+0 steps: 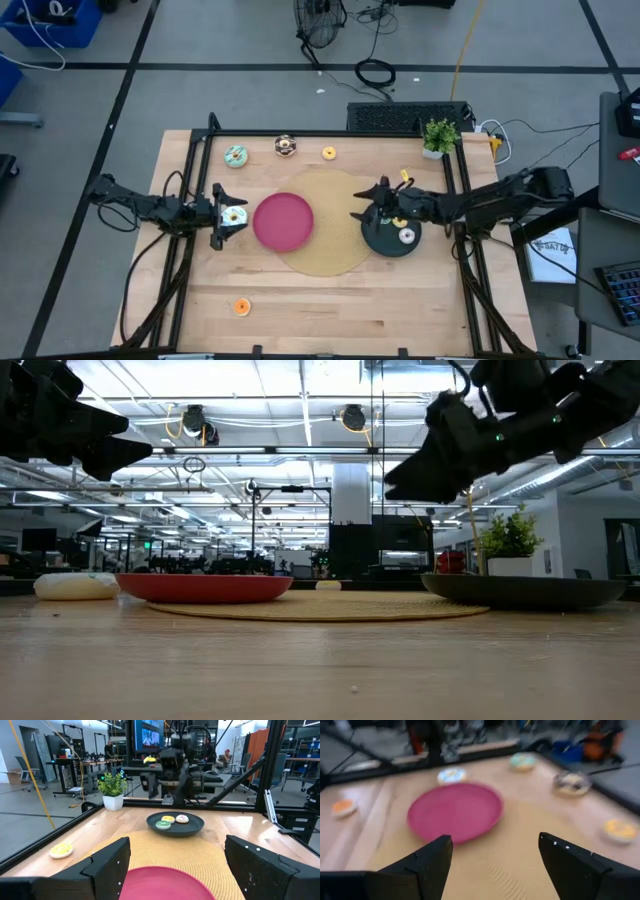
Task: Pick & Place donuts
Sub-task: Put the small yellow donut on the black plate
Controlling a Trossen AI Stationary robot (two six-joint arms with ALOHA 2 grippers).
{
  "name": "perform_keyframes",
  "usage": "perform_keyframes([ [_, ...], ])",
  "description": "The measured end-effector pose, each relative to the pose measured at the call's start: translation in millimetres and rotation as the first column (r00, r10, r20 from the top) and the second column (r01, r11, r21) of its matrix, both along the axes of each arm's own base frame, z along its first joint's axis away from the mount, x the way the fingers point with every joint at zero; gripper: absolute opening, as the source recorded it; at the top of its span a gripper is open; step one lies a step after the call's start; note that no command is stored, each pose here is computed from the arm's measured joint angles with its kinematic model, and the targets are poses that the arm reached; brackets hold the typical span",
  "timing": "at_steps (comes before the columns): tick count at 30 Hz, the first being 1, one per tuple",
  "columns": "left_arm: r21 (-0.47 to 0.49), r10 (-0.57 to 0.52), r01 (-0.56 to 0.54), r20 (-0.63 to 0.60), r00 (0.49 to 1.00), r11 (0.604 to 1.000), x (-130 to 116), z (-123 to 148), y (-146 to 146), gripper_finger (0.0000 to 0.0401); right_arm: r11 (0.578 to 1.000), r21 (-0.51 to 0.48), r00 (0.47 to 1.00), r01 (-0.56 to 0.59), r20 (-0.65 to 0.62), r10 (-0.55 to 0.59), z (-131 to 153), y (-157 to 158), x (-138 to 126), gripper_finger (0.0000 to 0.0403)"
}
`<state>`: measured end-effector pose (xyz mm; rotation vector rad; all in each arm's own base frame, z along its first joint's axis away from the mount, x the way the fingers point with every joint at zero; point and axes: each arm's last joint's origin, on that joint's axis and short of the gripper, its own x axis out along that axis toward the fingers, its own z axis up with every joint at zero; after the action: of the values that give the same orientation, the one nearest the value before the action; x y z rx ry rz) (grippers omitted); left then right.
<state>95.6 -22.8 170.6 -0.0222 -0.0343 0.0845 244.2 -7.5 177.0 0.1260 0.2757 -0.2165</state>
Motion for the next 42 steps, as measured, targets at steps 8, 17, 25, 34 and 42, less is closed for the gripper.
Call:
perform_keyframes([
  [8,0.0,0.0,0.0,0.0,1.0,1.0,0.0,0.1,0.0,0.0319,0.99,0.047,0.991,-0.133,0.007,0.133,-15.7,11.0,11.3,0.0281],
  [17,0.0,0.0,0.0,0.0,1.0,1.0,0.0,0.1,0.0,0.0319,0.996,0.007,0.984,0.085,-0.158,-0.083,6.4,-39.4,37.4,0.0281],
  [25,0.0,0.0,0.0,0.0,1.0,1.0,0.0,0.1,0.0,0.0319,0.967,0.035,0.937,0.251,-0.26,-0.234,50.7,-108.5,77.4,0.0281],
  [34,0.0,0.0,0.0,0.001,1.0,1.0,0.0,0.1,0.0,0.0319,0.971,0.017,0.906,0.24,-0.362,-0.218,24.0,-153.8,117.7,0.0281],
  [42,0.0,0.0,0.0,0.0,1.0,1.0,0.0,0.0,0.0,0.0319,0.949,0.035,0.843,0.313,-0.47,-0.261,-5.5,-193.1,121.7,0.0281],
])
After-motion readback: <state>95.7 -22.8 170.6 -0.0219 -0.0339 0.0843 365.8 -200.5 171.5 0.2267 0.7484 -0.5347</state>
